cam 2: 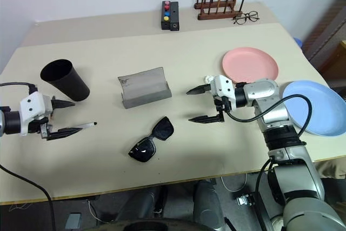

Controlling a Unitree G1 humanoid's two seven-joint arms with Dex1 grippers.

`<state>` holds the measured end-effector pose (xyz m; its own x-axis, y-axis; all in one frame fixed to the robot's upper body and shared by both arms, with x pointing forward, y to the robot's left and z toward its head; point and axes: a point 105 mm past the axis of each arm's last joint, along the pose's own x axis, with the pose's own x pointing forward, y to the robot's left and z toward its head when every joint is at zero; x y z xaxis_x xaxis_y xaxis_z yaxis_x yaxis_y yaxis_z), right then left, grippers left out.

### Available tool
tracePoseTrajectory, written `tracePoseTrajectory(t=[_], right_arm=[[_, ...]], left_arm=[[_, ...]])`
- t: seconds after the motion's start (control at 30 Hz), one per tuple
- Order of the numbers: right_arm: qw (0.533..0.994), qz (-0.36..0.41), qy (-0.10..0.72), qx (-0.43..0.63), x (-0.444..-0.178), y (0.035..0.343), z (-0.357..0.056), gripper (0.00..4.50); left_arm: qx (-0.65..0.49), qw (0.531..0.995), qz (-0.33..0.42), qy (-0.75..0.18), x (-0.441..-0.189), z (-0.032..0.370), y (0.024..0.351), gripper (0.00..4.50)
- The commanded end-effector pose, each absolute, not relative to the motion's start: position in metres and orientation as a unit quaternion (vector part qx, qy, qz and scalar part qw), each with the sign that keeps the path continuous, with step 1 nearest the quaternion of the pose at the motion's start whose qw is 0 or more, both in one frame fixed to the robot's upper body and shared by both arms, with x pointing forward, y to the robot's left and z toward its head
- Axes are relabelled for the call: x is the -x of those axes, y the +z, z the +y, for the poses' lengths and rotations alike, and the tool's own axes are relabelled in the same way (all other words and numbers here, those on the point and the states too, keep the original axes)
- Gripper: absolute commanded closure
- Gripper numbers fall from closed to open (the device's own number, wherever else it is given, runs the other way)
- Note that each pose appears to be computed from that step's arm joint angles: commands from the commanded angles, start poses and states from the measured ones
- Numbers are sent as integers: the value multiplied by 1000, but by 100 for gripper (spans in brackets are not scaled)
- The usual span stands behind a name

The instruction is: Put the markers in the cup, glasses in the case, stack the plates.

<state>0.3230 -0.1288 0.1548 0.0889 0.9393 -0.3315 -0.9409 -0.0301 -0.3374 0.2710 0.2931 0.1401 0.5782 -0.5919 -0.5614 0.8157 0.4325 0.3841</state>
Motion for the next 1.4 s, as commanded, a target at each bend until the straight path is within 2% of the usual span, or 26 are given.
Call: tracePoseTrajectory(t=[0.03, 0.4, 0.53, 0.77, 0.87, 1.1, 1.13, 1.27, 1.4], right_arm=[[697, -11, 665, 267, -329, 167, -133, 4], [701, -20, 663, 262, -331, 173, -129, 4], [703, -23, 662, 260, -330, 174, -128, 4], [710, -27, 655, 258, -328, 178, -129, 4], [713, -26, 651, 259, -327, 179, -131, 0], [720, -24, 644, 257, -325, 177, -133, 0], [721, -23, 644, 256, -325, 177, -133, 0], [723, -24, 641, 255, -326, 176, -132, 0], [726, -26, 639, 254, -328, 176, -132, 0]], left_arm=[[-336, 824, 176, -421, -269, 303, 143, 0], [-385, 769, 237, -452, -272, 325, 130, 0], [-400, 736, 263, -479, -271, 323, 114, 0], [-421, 705, 291, -491, -278, 316, 88, 0], [-421, 697, 301, -496, -279, 312, 82, 85], [-424, 692, 300, -502, -277, 311, 85, 427], [-426, 693, 296, -500, -277, 311, 87, 443], [-426, 699, 283, -500, -276, 311, 95, 443], [-405, 748, 211, -481, -287, 296, 119, 443]])
